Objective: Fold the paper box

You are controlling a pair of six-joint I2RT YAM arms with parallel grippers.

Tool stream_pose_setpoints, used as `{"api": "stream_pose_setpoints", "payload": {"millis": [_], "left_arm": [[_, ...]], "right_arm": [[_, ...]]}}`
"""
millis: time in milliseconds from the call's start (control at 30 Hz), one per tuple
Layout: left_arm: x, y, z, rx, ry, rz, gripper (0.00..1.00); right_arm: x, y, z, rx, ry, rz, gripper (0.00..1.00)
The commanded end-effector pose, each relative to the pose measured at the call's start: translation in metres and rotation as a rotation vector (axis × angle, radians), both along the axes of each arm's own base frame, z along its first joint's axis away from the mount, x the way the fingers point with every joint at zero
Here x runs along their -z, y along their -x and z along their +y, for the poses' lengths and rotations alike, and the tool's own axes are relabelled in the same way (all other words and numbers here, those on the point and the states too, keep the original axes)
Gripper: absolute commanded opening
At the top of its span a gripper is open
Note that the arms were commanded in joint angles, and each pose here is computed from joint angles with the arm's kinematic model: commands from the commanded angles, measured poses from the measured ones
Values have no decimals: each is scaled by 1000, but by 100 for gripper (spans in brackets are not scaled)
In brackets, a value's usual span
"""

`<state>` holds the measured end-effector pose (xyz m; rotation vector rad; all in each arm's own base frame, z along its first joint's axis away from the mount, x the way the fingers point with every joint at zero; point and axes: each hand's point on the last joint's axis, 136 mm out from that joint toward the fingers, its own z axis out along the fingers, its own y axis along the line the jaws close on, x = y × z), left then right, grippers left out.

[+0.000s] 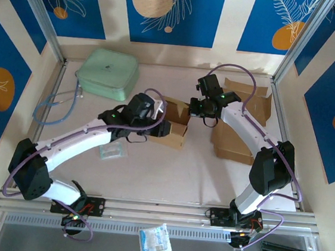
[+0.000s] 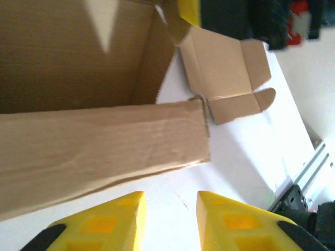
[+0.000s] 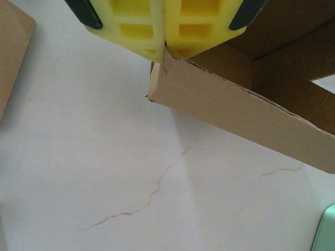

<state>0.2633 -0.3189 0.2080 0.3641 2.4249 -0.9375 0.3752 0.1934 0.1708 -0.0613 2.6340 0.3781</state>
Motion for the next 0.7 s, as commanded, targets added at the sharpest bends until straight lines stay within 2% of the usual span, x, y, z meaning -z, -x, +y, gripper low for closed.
{"api": "stream_pose_setpoints", "payload": {"millis": [0,167,667], "left_arm": [[6,-9,-10,-61,41,-1,30],[28,-15,-20,-24,19,-23,28],[38,-37,-20,-85,-27,-69,28]], "right_arm": [[-9,0,6,-14,-6,-12,1],[-9,3,8,-8,-16,0,1],[-20,13,17,8,-108,83,2]]}}
